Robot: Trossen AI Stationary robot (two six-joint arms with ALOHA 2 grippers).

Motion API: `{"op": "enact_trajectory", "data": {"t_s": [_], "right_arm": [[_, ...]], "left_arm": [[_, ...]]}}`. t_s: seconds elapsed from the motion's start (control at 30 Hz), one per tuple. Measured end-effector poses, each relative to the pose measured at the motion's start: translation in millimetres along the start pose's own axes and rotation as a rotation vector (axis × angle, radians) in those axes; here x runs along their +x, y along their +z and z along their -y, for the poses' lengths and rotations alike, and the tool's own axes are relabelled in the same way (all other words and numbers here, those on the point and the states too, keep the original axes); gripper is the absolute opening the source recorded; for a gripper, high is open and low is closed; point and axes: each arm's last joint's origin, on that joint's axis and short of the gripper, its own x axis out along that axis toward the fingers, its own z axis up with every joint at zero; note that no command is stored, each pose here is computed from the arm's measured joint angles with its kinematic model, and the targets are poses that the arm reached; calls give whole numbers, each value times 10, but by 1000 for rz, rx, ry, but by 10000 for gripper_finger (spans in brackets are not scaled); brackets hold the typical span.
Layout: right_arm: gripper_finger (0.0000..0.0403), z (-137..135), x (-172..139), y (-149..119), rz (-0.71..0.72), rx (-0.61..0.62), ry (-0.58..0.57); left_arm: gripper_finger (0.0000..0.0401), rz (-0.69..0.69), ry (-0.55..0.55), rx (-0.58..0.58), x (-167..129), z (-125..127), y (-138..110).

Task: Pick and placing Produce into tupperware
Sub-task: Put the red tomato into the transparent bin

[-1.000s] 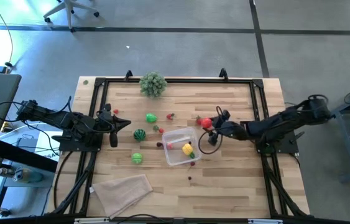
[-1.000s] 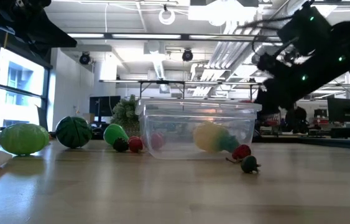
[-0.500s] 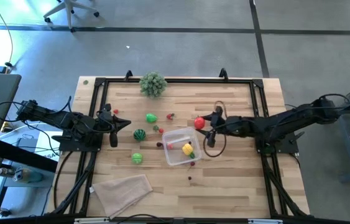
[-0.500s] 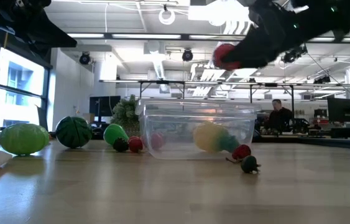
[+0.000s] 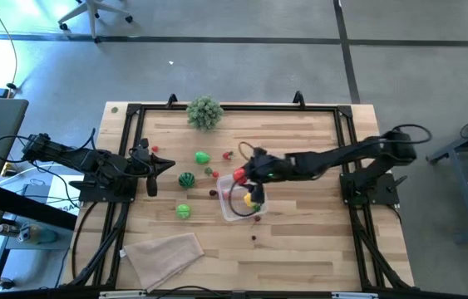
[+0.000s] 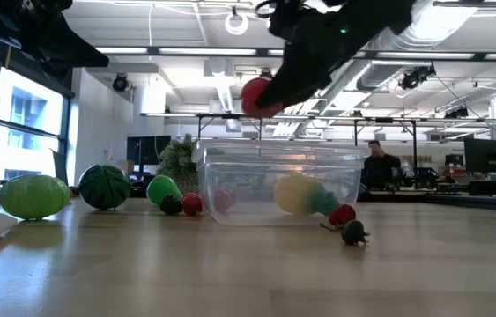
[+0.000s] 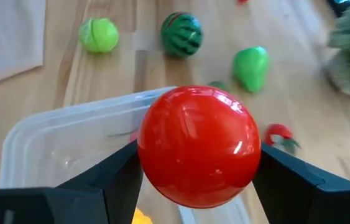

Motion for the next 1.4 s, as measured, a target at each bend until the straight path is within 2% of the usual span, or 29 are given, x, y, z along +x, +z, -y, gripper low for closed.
{"op": "enact_trajectory", "data": {"t_s": [0.13,0.3,0.57,1.4], "right_arm": [[252,-49,202,64,-109,15,34],[252,-104,404,11,-262,61,45],[252,-176,593,-67,-364,113,81],[252,-214,714,-150,-390,114,95]], "left_arm": [[1,0,0,0,0,0,0],[1,0,0,0,0,0,0],[1,0,0,0,0,0,0],[1,0,0,0,0,0,0]]}}
